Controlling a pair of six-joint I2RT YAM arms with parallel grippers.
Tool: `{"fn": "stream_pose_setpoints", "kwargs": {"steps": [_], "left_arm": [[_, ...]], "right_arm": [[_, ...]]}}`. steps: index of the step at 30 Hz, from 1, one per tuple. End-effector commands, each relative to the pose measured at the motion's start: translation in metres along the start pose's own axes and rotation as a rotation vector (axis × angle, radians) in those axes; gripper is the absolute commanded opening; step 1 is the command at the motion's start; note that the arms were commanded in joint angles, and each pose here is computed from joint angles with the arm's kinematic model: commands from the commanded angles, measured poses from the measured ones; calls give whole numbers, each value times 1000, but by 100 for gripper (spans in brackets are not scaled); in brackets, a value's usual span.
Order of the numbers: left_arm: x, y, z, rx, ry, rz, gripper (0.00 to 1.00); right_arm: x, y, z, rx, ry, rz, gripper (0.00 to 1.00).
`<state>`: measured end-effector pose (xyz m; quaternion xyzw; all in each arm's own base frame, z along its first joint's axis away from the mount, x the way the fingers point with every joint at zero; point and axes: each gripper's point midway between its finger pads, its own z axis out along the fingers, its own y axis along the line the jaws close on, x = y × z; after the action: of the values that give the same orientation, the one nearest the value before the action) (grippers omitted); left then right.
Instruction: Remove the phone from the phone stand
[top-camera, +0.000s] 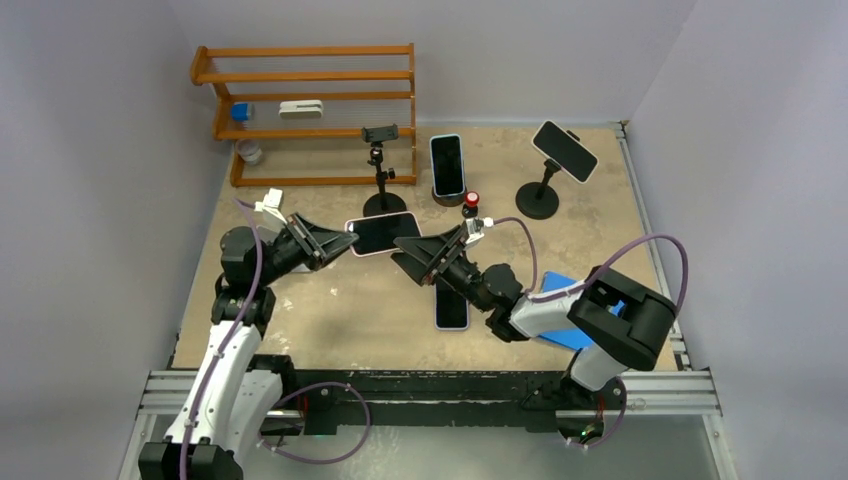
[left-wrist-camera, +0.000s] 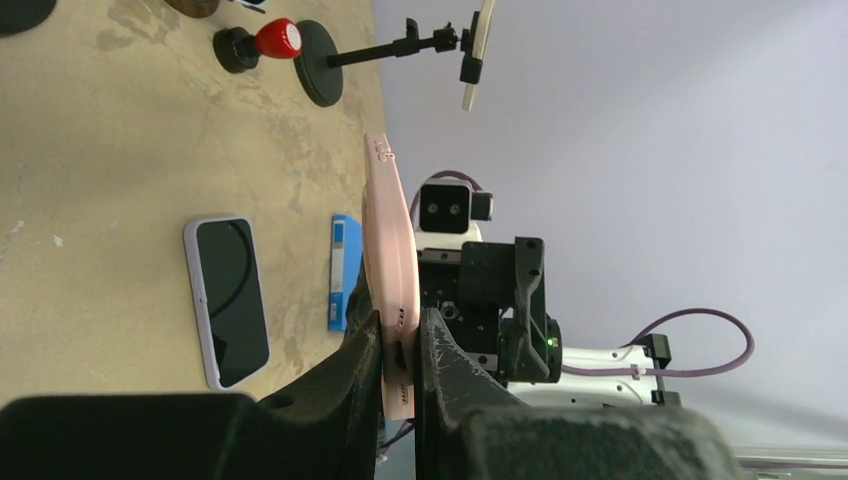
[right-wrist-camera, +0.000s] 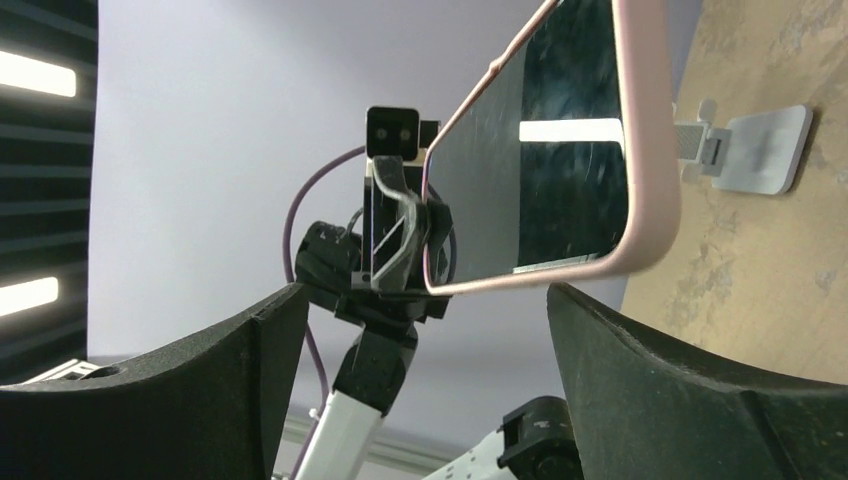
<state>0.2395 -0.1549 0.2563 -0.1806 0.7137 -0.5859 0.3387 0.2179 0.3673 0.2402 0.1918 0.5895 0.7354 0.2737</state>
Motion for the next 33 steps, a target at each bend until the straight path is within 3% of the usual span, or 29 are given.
{"fn": "stream_pose_setpoints", "kwargs": {"steps": [1, 10, 22, 30, 33], "left_arm": [[-2, -51, -5, 140, 4, 94, 0], [0, -56, -4, 147, 17, 103, 0], [5, -57, -4, 154, 41, 102, 0], [10, -61, -4, 158, 63, 109, 0], [11, -60, -4, 156, 67, 110, 0]], "right_arm": [[-11, 29, 14, -106, -34, 57, 88], [-6, 28, 31, -152, -5, 90, 77], [-9, 38, 28, -215, -21, 68, 44], [-13, 44, 29, -246, -41, 66, 39], [-12, 45, 30, -252, -37, 47, 33]]}}
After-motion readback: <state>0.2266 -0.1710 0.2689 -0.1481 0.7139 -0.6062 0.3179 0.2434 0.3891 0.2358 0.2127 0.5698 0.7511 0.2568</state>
